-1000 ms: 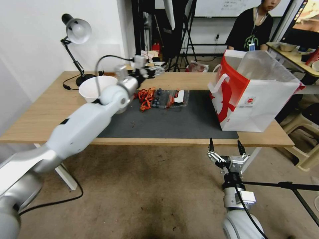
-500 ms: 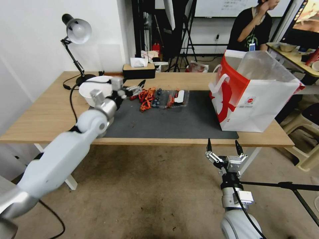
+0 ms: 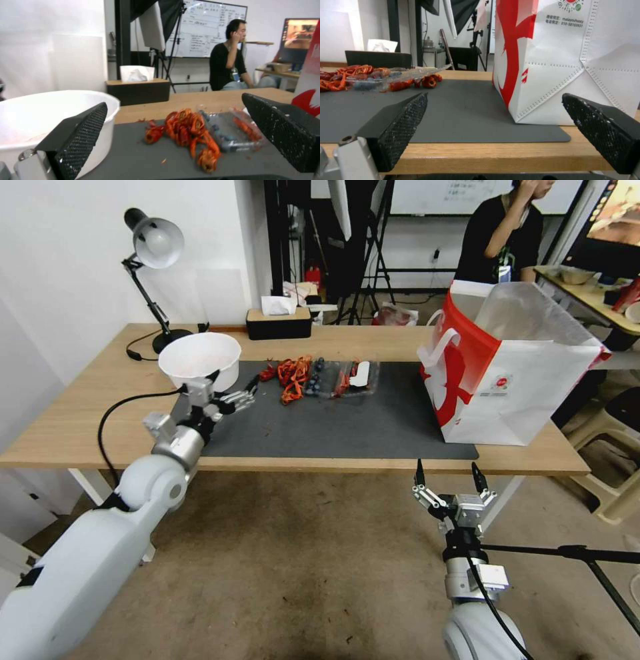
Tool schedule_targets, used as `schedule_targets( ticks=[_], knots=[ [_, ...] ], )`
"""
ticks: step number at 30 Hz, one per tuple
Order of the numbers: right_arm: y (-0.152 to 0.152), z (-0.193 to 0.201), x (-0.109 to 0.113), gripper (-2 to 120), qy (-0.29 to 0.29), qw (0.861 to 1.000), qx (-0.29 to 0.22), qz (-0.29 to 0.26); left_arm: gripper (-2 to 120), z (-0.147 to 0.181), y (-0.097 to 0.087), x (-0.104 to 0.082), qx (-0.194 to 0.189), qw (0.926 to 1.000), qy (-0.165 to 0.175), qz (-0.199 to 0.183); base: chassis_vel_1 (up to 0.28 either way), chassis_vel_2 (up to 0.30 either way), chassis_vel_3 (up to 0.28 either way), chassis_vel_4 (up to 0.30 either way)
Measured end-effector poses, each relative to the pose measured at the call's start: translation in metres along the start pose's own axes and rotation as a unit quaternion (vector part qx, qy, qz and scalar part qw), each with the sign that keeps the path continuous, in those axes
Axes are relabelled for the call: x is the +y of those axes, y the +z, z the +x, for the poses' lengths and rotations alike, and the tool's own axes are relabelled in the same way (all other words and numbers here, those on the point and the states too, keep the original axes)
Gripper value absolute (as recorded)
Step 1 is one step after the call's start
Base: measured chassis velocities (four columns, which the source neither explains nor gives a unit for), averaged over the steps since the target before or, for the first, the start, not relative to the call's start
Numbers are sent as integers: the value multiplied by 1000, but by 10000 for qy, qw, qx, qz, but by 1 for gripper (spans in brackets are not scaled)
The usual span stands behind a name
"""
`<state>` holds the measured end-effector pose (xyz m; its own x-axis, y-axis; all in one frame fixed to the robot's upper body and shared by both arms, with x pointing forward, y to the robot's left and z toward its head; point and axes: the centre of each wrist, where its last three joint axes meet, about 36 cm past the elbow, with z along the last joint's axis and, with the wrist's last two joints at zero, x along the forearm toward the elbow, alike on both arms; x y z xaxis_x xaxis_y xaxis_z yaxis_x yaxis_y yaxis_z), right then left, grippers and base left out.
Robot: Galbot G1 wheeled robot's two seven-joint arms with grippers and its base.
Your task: Pick up the trash from the table and place it into the takeout bag.
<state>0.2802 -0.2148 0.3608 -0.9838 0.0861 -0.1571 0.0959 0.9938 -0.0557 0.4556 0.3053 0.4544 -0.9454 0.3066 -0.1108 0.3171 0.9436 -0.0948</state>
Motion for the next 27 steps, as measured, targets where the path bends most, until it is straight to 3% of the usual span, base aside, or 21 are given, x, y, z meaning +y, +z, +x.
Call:
schedule_targets(
  ticks=[4, 12, 27],
  knots=[
    [0, 0, 1, 100, 12, 10000, -13, -21, 100, 33, 18, -6, 47, 9995, -220, -240, 0, 0, 0, 0],
    [0, -3, 2, 100, 2, 10000, -33, -36, 100, 80, 41, -14, 18, 9980, -513, -366, 0, 0, 0, 0],
    [2, -6, 6, 100, -65, 9999, -24, -89, 100, 127, 61, -20, -122, 9942, -945, -498, 0, 0, 0, 0]
  ],
)
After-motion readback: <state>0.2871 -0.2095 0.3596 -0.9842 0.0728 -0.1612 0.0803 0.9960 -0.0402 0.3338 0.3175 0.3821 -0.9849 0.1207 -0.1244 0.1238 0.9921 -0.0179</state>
